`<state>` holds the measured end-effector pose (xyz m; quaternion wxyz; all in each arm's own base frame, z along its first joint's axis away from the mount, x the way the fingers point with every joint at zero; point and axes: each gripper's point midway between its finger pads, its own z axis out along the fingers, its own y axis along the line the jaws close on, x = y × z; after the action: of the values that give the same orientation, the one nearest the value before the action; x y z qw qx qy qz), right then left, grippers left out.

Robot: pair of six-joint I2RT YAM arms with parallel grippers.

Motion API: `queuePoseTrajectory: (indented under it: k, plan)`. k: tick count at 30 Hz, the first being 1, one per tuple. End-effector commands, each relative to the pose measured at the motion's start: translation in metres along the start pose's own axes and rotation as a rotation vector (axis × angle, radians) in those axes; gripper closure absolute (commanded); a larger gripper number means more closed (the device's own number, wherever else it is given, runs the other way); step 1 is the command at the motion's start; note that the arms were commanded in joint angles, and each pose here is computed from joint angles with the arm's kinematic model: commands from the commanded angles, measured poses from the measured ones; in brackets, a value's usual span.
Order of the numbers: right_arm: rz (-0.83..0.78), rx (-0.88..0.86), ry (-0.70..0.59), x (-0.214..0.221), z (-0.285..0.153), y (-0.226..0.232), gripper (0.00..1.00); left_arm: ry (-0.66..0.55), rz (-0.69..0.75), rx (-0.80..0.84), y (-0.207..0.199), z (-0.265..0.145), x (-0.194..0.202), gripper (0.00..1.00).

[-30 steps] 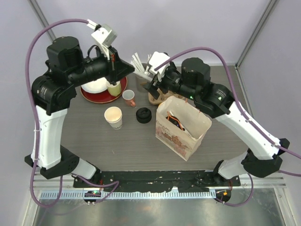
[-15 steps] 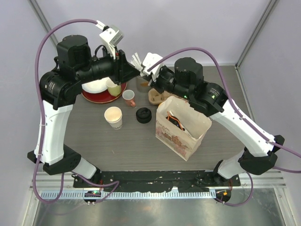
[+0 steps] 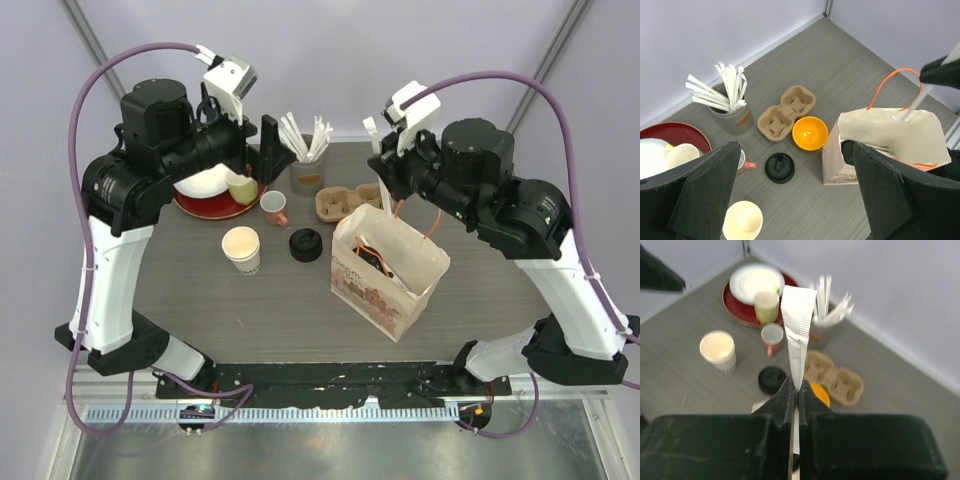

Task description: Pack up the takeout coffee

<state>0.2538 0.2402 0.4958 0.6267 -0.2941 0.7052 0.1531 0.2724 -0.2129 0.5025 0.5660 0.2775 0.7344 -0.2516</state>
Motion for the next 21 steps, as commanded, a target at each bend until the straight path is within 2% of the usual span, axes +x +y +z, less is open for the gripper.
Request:
queuePoseTrajectory:
  k: [1, 3, 7, 10, 11, 12, 13, 14, 16, 17, 21]
  plan:
    - [0.086, 0.030, 0.343, 0.094, -0.012, 0.008, 0.99, -0.012, 0.026, -0.022, 0.005, 0.000, 0.000, 0.00]
    - [0.109, 0.044, 0.416, 0.124, -0.012, 0.012, 0.99, 0.002, 0.025, -0.023, 0.005, 0.001, 0.005, 0.00]
    - [0.143, 0.037, 0.444, 0.148, -0.019, 0.014, 0.99, 0.029, 0.023, -0.021, 0.005, 0.004, 0.015, 0.00]
    - [0.136, 0.049, 0.518, 0.175, -0.016, 0.013, 0.91, 0.041, 0.025, -0.020, 0.006, 0.006, 0.019, 0.00]
    - [0.132, 0.048, 0.538, 0.182, -0.016, 0.014, 0.86, 0.045, 0.024, -0.020, 0.006, 0.007, 0.021, 0.00]
    - [0.135, 0.046, 0.546, 0.185, -0.016, 0.014, 0.74, 0.047, 0.022, -0.021, 0.006, 0.007, 0.022, 0.00]
    - [0.133, 0.044, 0.551, 0.187, -0.015, 0.015, 0.65, 0.059, 0.018, -0.026, 0.008, 0.009, 0.026, 0.00]
    - [0.134, 0.042, 0.548, 0.185, -0.015, 0.015, 0.52, 0.059, 0.018, -0.029, 0.008, 0.009, 0.027, 0.00]
    - [0.139, 0.043, 0.529, 0.179, -0.015, 0.014, 0.36, 0.076, 0.016, -0.056, 0.013, 0.011, 0.034, 0.00]
    - [0.145, 0.038, 0.501, 0.170, -0.016, 0.013, 0.22, 0.085, 0.014, -0.068, 0.016, 0.012, 0.037, 0.00]
    - [0.162, 0.017, 0.392, 0.139, -0.019, 0.011, 0.17, 0.111, 0.017, -0.112, 0.025, 0.013, 0.048, 0.00]
